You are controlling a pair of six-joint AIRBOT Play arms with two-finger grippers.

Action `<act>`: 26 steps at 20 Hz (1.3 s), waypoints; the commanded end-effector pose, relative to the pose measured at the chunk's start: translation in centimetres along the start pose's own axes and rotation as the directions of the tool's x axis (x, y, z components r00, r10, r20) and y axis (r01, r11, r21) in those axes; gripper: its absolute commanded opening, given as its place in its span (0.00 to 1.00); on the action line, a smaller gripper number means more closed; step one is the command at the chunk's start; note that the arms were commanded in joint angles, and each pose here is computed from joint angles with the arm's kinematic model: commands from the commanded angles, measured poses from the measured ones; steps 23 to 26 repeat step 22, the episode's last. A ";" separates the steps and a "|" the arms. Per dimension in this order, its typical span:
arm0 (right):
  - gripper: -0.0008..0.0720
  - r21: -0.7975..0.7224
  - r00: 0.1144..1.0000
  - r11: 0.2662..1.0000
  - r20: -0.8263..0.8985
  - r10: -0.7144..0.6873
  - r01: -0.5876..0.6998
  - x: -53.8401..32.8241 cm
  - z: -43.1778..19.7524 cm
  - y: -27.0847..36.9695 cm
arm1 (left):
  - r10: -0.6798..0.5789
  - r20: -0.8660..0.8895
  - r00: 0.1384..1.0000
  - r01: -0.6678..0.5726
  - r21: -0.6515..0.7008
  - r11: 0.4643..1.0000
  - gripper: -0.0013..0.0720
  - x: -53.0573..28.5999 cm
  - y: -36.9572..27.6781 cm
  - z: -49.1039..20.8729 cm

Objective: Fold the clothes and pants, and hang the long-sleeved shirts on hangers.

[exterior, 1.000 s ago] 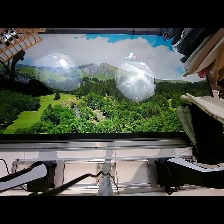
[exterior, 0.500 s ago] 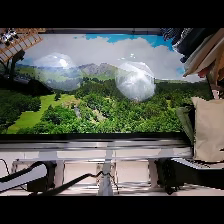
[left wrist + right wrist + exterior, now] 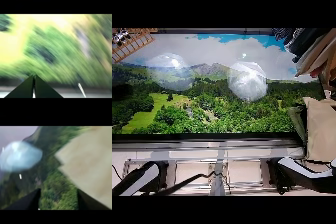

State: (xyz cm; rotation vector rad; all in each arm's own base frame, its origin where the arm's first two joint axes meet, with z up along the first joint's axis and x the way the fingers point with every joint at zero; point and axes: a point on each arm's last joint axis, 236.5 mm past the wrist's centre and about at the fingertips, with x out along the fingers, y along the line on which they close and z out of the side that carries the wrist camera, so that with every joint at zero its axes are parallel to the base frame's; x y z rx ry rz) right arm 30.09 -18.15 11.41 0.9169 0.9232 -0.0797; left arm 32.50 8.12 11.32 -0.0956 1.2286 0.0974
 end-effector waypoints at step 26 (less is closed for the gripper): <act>0.03 -0.786 0.986 0.607 0.167 0.023 0.119 18.0 -4.5 20.2 | 0.213 0.564 0.798 -0.162 -0.140 0.977 0.03 -10.0 4.1 9.4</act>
